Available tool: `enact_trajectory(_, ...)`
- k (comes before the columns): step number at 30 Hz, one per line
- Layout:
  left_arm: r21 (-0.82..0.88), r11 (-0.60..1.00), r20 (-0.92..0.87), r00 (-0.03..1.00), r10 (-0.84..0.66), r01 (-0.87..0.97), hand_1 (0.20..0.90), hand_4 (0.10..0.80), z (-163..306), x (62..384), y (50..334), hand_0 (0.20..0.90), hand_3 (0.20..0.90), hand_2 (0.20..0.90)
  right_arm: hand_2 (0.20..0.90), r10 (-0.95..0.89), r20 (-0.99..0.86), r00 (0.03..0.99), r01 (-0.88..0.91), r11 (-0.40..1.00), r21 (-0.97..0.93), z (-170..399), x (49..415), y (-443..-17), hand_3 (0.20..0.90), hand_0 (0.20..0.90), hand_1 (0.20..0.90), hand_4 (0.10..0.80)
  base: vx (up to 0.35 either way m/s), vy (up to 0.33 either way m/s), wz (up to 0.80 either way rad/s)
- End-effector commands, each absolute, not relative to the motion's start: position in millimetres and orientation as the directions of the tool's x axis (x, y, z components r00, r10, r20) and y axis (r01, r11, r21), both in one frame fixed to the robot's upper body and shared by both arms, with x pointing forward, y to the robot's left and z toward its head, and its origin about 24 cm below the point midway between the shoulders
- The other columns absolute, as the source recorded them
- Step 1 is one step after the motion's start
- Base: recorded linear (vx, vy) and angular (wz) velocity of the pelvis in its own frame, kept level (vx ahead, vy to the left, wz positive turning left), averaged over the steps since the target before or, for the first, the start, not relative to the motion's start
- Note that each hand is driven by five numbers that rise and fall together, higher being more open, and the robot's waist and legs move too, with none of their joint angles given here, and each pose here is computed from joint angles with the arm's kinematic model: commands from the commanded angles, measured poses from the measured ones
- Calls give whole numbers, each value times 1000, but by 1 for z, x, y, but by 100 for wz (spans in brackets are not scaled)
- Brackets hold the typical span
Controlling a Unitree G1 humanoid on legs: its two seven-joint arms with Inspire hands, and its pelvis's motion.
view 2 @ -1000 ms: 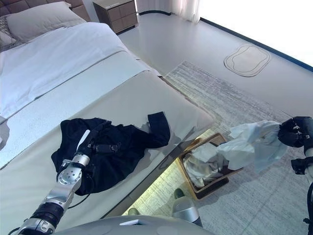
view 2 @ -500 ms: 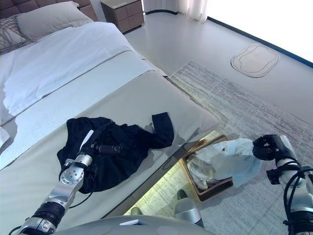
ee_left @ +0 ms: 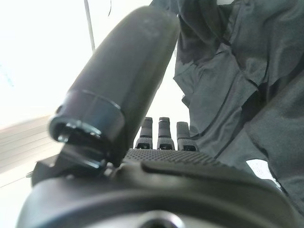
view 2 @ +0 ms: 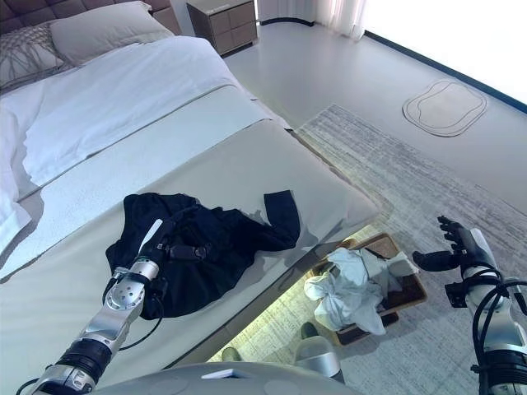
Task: Pick up the clothes from the bed and place them into the basket
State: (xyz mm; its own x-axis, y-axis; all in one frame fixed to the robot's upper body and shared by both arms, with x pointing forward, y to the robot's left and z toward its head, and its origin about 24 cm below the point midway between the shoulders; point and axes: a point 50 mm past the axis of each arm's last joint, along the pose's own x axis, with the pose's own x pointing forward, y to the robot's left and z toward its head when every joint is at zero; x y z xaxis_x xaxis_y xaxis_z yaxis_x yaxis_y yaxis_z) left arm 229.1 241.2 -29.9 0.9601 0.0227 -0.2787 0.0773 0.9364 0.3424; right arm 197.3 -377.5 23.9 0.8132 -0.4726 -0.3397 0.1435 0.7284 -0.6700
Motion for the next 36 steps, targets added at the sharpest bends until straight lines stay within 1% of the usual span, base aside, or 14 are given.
enact_trajectory(1, 383, 923, -103, 994, 20, 21, 900, 800, 4, 257, 243, 900, 900, 900, 900, -483, -130, 866, 269, 668, -694, 68, 228, -382, 900, 900, 900, 800, 0, 0, 0)
enact_trajectory(7, 381, 924, -96, 994, 42, -2, 900, 800, 4, 257, 245, 900, 900, 900, 900, -471, -100, 876, 271, 655, -706, 69, 232, -376, 900, 900, 900, 800, 6, -6, 2)
enact_trajectory(11, 374, 927, -91, 994, 57, -19, 900, 800, 3, 255, 243, 900, 900, 900, 900, -471, -23, 882, 303, 604, -737, 78, 240, -369, 900, 900, 900, 800, 20, -15, 10)
enact_trajectory(12, 370, 929, -90, 994, 65, -27, 900, 800, 2, 254, 243, 900, 900, 900, 900, -460, 10, 888, 303, 569, -764, 81, 243, -366, 900, 900, 900, 800, 18, -11, 7)
enact_trajectory(15, 362, 931, -95, 993, 76, -37, 900, 800, -1, 251, 243, 900, 900, 900, 900, -410, 26, 912, 273, 557, -785, 83, 255, -351, 900, 900, 900, 800, 28, -22, 10)
enact_trajectory(19, 357, 932, -88, 991, 98, -60, 900, 800, 0, 249, 245, 900, 900, 900, 900, -347, 42, 937, 248, 577, -778, 89, 271, -335, 900, 900, 900, 800, 9, -29, 21)
enact_trajectory(25, 381, 923, -105, 989, 107, -59, 900, 800, 1, 251, 248, 900, 900, 900, 900, -232, 61, 971, 192, 602, -775, 107, 306, -307, 900, 900, 900, 800, 39, -30, 35)
enact_trajectory(31, 395, 915, -94, 988, 123, -76, 900, 800, 2, 244, 258, 900, 900, 900, 900, -117, 54, 992, 111, 560, -821, 121, 332, -281, 900, 900, 900, 800, 49, 4, 44)
enact_trajectory(36, 430, 902, -101, 989, 105, -52, 900, 800, 4, 237, 264, 900, 900, 900, 900, -61, 41, 997, 68, 532, -844, 122, 341, -265, 900, 900, 900, 800, 51, 16, 51)
